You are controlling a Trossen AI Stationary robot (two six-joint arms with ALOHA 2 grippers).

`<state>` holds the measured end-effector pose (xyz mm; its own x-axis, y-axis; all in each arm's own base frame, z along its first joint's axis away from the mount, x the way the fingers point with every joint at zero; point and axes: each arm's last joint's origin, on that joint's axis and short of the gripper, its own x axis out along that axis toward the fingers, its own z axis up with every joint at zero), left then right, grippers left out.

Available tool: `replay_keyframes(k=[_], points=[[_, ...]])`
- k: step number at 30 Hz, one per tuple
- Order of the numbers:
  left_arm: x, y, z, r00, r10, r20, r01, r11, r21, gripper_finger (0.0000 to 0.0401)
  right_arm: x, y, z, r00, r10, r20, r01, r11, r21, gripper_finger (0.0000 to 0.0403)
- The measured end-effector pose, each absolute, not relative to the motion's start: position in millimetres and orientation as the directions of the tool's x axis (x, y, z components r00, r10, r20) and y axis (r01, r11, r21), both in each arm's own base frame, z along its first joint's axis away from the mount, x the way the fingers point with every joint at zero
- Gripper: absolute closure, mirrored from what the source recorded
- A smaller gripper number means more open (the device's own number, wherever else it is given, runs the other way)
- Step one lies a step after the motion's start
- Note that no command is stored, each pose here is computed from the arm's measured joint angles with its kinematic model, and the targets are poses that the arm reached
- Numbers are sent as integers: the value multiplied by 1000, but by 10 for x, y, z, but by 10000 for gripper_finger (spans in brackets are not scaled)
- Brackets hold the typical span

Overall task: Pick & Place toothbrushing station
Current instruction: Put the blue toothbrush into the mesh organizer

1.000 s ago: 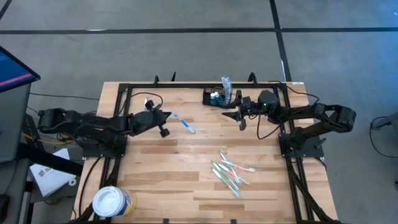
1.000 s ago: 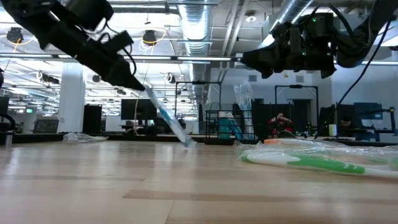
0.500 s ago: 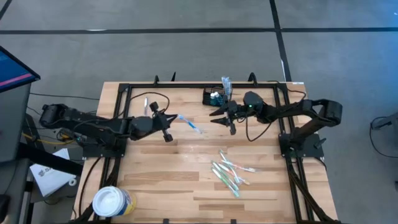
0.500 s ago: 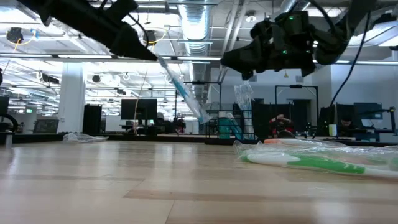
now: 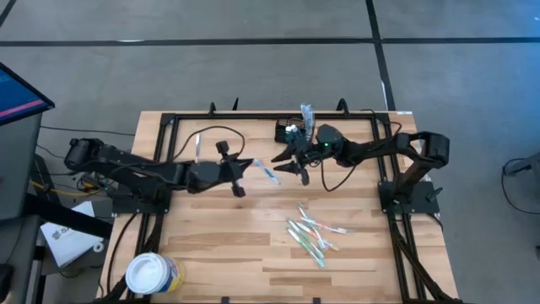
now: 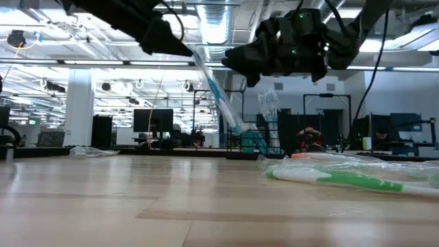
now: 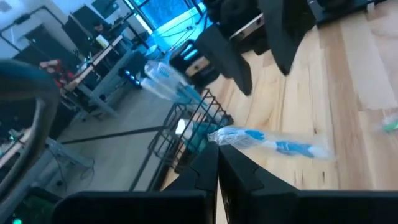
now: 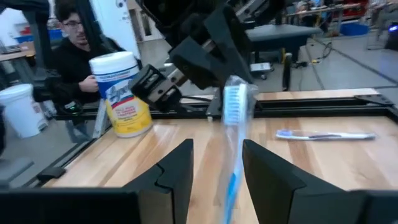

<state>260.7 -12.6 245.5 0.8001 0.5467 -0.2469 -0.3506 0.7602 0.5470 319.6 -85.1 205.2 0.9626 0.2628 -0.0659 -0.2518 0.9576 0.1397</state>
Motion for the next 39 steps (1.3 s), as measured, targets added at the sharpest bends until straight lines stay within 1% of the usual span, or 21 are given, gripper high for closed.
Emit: replay_keyframes(k=[4, 8, 15, 24, 31, 39], points=[[2744, -144, 2482, 799, 547, -250, -325, 742, 586, 401, 3229, -828, 2071, 955, 277, -104, -258, 952, 164, 275], [2879, -160, 2525, 801, 546, -244, -320, 736, 596, 401, 3250, -821, 2102, 953, 282, -111, -261, 950, 169, 275], [3022, -179, 2488, 801, 540, -258, -282, 721, 633, 401, 3247, -820, 2062, 946, 284, -155, -252, 948, 195, 275], [3024, -193, 2495, 806, 536, -252, -281, 721, 634, 401, 3244, -822, 2044, 944, 282, -171, -257, 954, 156, 275], [3034, -202, 2508, 827, 506, -245, -268, 738, 620, 401, 3244, -830, 2029, 950, 247, -189, -220, 963, 154, 275], [3038, -207, 2512, 836, 492, -244, -259, 745, 614, 401, 3248, -831, 2019, 950, 246, -190, -219, 963, 154, 275]])
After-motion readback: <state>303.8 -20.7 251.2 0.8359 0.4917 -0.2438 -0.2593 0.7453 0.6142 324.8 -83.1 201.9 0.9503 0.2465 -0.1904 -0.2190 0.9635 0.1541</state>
